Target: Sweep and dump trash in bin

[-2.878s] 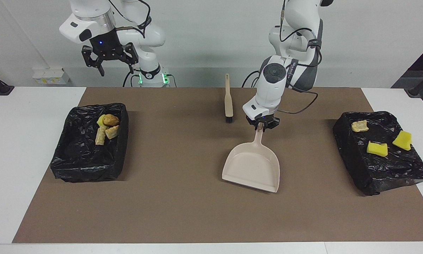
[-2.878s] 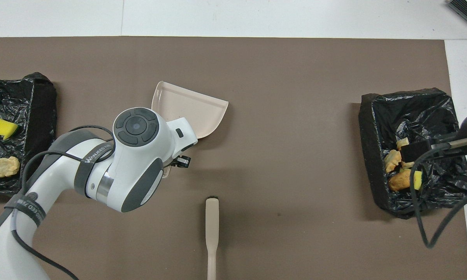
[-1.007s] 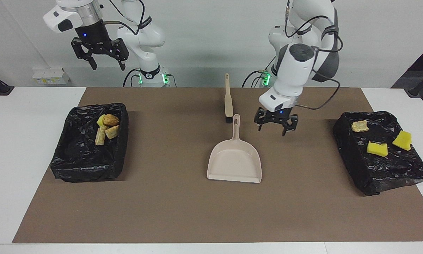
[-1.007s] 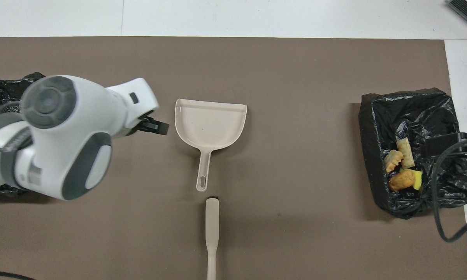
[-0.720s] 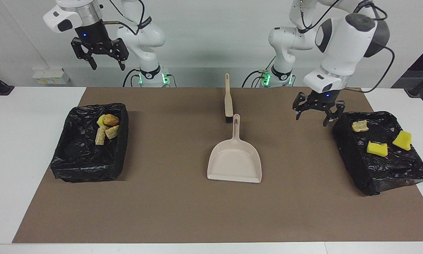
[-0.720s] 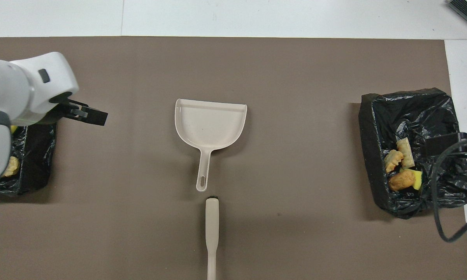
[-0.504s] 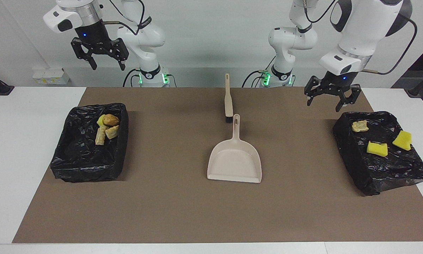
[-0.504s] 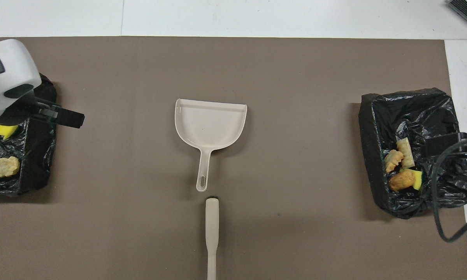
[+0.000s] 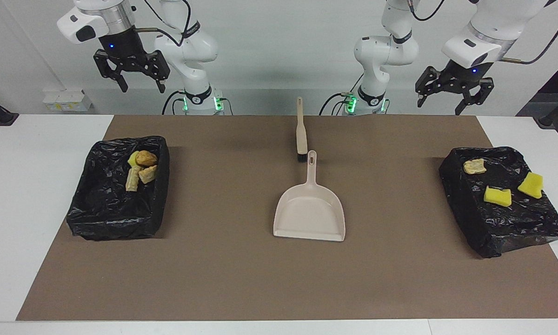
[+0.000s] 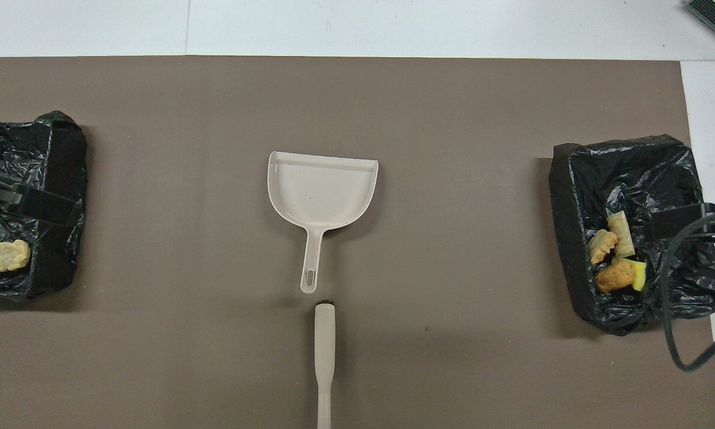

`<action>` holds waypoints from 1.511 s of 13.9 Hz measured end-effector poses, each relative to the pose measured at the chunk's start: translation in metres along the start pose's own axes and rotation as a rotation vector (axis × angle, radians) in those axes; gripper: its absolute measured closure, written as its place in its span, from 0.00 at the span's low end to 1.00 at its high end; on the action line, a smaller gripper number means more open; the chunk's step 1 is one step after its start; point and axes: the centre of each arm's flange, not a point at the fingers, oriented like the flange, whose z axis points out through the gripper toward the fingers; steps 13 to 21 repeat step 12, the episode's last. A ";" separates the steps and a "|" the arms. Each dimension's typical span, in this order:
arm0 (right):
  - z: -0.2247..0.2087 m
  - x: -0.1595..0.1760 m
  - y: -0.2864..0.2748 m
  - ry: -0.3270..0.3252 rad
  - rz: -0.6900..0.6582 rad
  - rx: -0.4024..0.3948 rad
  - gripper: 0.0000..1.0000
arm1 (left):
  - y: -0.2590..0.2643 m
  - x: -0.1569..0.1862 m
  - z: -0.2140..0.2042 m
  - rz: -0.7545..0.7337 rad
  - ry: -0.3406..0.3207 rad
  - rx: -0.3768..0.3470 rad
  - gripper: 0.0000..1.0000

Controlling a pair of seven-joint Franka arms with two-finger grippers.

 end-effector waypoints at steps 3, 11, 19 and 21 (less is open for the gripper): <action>0.000 0.000 0.000 0.000 0.000 0.000 0.00 | -0.004 -0.001 -0.002 -0.016 0.005 0.001 0.00; 0.000 0.000 0.000 0.000 0.000 0.000 0.00 | -0.012 -0.004 -0.008 -0.101 0.018 0.002 0.00; 0.000 0.000 0.000 0.000 0.000 0.000 0.00 | -0.013 -0.005 -0.008 -0.104 0.017 0.002 0.00; 0.000 0.000 0.000 0.000 0.000 0.000 0.00 | -0.013 -0.005 -0.008 -0.104 0.017 0.002 0.00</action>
